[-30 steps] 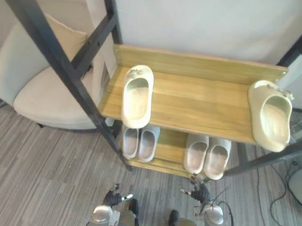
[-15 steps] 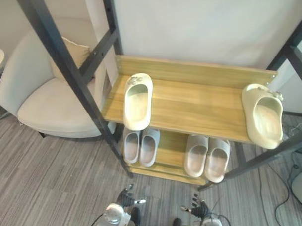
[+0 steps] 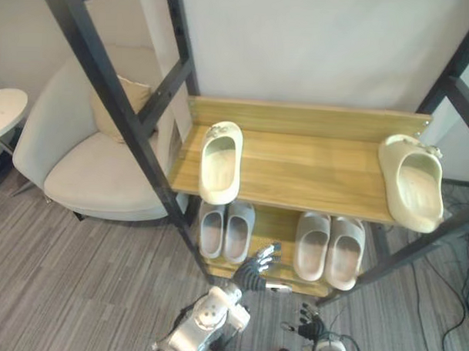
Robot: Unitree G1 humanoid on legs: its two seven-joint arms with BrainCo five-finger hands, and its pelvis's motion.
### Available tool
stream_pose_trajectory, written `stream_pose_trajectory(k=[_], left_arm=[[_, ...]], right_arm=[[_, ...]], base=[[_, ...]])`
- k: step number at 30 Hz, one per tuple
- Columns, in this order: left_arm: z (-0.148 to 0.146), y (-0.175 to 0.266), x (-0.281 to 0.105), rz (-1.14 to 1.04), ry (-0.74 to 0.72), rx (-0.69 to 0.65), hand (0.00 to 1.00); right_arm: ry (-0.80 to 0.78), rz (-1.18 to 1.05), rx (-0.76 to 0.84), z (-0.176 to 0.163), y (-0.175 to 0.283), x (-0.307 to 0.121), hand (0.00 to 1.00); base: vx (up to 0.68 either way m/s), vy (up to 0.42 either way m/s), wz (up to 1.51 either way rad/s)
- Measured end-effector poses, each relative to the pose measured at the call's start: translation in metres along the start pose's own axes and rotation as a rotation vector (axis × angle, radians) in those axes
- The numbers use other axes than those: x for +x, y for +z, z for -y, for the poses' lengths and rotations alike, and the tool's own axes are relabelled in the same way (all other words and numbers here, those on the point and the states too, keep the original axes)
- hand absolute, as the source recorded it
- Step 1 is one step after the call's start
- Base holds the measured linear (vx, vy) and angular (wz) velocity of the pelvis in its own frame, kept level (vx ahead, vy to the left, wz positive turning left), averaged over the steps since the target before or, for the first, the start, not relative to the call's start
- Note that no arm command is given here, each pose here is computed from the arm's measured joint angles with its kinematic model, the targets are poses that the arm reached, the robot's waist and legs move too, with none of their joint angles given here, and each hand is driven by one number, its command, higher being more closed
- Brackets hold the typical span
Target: Organize the slippers on the shoe rack
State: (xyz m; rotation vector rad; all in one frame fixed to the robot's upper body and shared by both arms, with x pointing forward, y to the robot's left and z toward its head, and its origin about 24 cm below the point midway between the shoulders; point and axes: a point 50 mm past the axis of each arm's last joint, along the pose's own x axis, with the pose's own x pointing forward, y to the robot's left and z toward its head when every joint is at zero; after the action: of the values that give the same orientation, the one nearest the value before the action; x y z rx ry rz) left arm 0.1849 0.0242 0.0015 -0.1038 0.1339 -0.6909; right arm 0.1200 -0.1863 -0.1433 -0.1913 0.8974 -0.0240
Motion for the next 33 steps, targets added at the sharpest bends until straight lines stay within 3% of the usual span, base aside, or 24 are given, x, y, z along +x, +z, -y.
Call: stream_pose_trajectory(k=[11,17,21,26,31,33], left_arm=[[0.018,0.072,0.012,0.301,-0.091,-0.055,0.00],[0.027,0.126,0.024,0.516,-0.121,-0.004,0.00],[0.008,0.161,0.030,0.658,-0.026,0.044,0.00],[-0.025,0.188,0.017,0.769,0.102,0.103,0.00],[-0.047,0.204,0.011,0.819,0.171,0.168,0.00],[-0.056,0.209,0.009,0.835,0.221,0.193,0.00]], right_arm=[[0.043,0.015,-0.050,-0.011,0.004,0.001,0.00],[0.062,0.011,-0.094,-0.015,0.001,-0.001,0.00],[0.052,0.016,-0.107,-0.006,0.002,-0.001,0.00],[0.070,0.426,-0.079,0.011,0.088,-0.011,0.00],[0.032,0.172,-0.072,0.030,0.036,-0.005,0.00],[0.118,0.114,-0.016,0.020,0.023,-0.006,0.00]], base=[[0.00,0.000,0.00],[-0.03,0.010,-0.07],[0.00,0.003,-0.01],[-0.02,0.002,0.01],[0.03,0.008,0.00],[0.07,0.012,0.03]])
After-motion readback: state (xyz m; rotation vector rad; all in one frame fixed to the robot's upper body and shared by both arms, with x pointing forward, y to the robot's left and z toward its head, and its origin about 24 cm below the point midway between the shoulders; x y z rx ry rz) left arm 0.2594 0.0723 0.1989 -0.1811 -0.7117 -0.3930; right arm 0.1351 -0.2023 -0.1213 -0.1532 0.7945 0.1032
